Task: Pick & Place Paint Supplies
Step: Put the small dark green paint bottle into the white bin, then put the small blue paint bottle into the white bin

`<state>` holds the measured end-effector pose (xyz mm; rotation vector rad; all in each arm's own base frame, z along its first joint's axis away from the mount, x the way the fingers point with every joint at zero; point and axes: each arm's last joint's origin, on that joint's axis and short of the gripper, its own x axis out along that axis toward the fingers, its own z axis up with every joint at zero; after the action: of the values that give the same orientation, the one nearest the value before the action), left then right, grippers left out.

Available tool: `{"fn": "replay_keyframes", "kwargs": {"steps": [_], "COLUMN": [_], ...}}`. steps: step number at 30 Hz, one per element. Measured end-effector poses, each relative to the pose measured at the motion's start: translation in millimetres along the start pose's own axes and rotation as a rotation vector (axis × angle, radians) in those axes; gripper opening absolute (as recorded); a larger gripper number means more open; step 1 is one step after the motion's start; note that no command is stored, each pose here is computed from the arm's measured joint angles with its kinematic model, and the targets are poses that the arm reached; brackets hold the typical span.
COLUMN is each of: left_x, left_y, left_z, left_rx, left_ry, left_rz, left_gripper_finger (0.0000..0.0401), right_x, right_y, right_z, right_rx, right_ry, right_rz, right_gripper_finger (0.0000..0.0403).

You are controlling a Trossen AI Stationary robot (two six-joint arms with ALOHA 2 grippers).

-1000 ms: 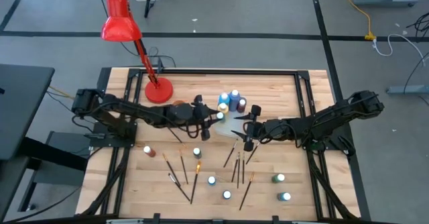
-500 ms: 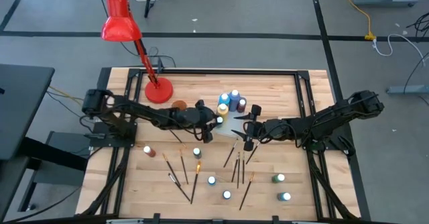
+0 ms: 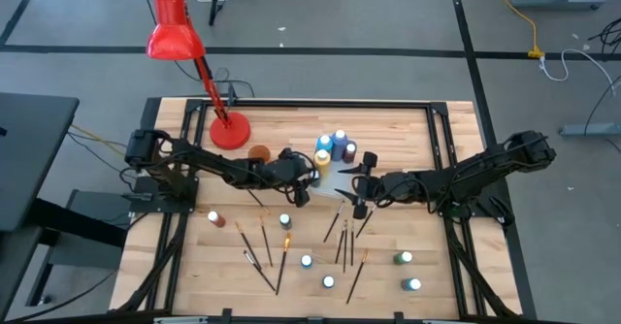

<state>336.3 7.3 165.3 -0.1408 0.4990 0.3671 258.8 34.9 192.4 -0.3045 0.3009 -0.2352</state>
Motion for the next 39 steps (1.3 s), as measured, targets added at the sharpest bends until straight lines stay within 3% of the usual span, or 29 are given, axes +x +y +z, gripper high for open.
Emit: {"fn": "replay_keyframes", "kwargs": {"steps": [4,15,21,31,39], "left_x": [5.3,8.8,4.8,-41.9,-72.4], "left_y": [-1.7,-1.7,-1.8,1.5,7.1], "left_z": [-2.9,-7.1,-3.8,39.0,58.7], "left_rx": [-0.015,0.033,0.034,0.042,0.042], "left_ry": [-0.005,-0.004,-0.004,-0.141,-0.209], "left_rz": [-0.005,0.006,-0.006,-0.057,-0.072], "left_gripper_finger": [0.0135,0.0156,0.0158,0.0160,0.0160], "right_x": [1.0,3.3,2.4,-3.2,4.0], "right_y": [-0.8,-4.9,0.1,7.1,21.6], "right_z": [1.6,-0.6,2.0,16.5,15.4], "right_rx": [0.011,0.055,0.065,0.130,0.189], "right_ry": [-0.030,-0.016,-0.068,-0.263,-0.339], "right_rz": [0.055,0.057,0.243,0.610,0.743], "right_gripper_finger": [0.0251,0.0251,0.0251,0.0251,0.0251]}}
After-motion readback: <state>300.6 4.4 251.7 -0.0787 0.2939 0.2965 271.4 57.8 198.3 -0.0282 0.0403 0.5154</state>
